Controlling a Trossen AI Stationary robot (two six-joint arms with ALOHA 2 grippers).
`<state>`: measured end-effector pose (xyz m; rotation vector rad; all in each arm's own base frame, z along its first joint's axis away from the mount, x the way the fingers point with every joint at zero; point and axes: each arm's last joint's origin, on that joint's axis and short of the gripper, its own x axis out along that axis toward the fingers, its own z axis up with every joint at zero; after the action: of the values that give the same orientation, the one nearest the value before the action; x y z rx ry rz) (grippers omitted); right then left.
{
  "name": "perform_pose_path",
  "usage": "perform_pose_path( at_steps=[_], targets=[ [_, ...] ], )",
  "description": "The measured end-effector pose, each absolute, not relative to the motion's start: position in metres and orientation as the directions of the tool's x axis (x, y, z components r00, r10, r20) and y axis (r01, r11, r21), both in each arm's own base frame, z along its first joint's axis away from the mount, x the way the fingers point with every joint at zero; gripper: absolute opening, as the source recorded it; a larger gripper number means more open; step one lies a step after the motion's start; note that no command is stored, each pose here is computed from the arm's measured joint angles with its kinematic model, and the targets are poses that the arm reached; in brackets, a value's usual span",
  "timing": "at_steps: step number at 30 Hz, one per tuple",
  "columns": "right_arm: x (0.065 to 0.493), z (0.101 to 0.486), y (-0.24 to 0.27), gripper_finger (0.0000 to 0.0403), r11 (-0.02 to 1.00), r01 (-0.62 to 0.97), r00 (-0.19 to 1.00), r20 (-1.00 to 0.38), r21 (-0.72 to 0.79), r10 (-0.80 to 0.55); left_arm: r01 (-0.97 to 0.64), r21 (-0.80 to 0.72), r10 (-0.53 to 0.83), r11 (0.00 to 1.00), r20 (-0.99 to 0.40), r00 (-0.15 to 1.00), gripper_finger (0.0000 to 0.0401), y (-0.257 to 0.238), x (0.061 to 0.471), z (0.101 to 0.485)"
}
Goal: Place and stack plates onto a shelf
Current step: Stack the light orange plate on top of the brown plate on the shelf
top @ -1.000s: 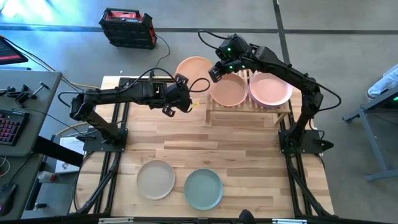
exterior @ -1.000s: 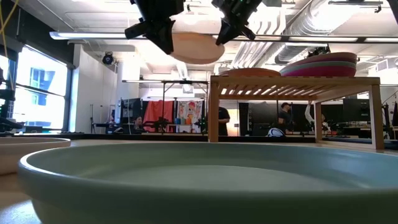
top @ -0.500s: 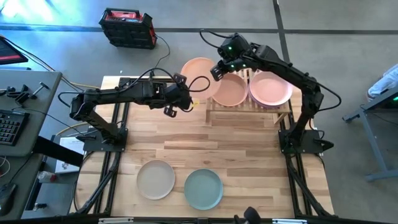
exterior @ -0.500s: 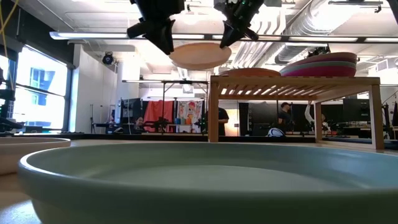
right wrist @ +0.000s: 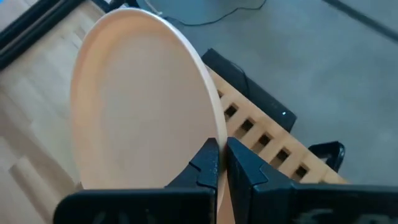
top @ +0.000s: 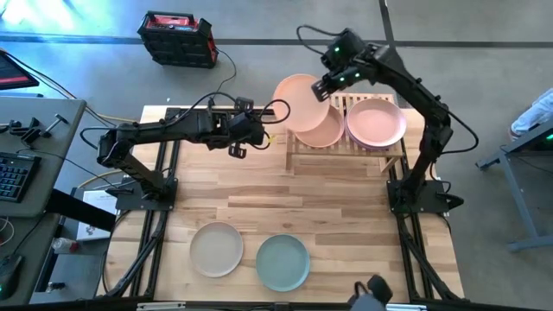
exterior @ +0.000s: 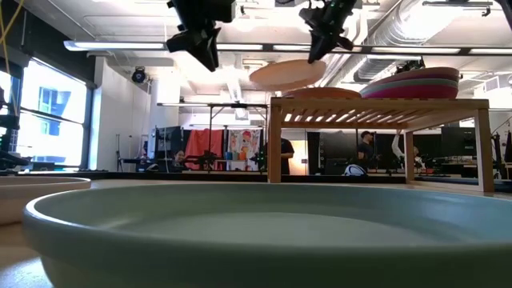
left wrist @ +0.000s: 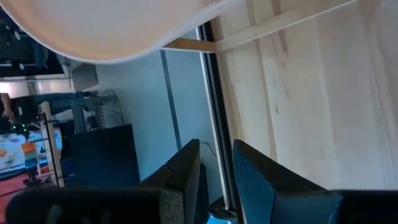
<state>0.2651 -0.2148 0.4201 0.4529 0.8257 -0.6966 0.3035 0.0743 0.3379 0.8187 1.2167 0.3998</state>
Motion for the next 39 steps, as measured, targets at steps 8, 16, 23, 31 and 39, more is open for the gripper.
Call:
perform_pose_path(
  at_steps=[8,16,23,31,39],
  targets=[
    [0.237,0.417,-0.234,0.0,0.709,0.672,0.526,-0.813,0.216,-0.251,0.11,0.731,0.677,0.673,-0.669,0.305,0.0086,0.082,0.301,0.337],
    [0.219,0.412,-0.246,0.0,0.721,0.631,0.554,-0.817,0.286,-0.161,0.082,0.723,0.684,0.686,-0.68,0.266,0.0086,0.093,0.296,0.336],
    [0.198,0.41,-0.257,0.0,0.699,0.639,0.551,-0.825,0.321,-0.126,0.065,0.718,0.685,0.693,-0.684,0.252,0.0086,0.101,0.294,0.336],
    [0.194,0.403,-0.259,0.0,0.709,0.591,0.589,-0.807,0.385,-0.053,0.054,0.686,0.652,0.725,-0.71,0.267,0.0086,0.106,0.292,0.336],
    [0.203,0.366,-0.27,0.0,0.676,0.542,0.639,-0.767,0.499,0.053,0.052,0.687,0.653,0.725,-0.709,0.264,0.0086,0.107,0.292,0.336]
  ],
)
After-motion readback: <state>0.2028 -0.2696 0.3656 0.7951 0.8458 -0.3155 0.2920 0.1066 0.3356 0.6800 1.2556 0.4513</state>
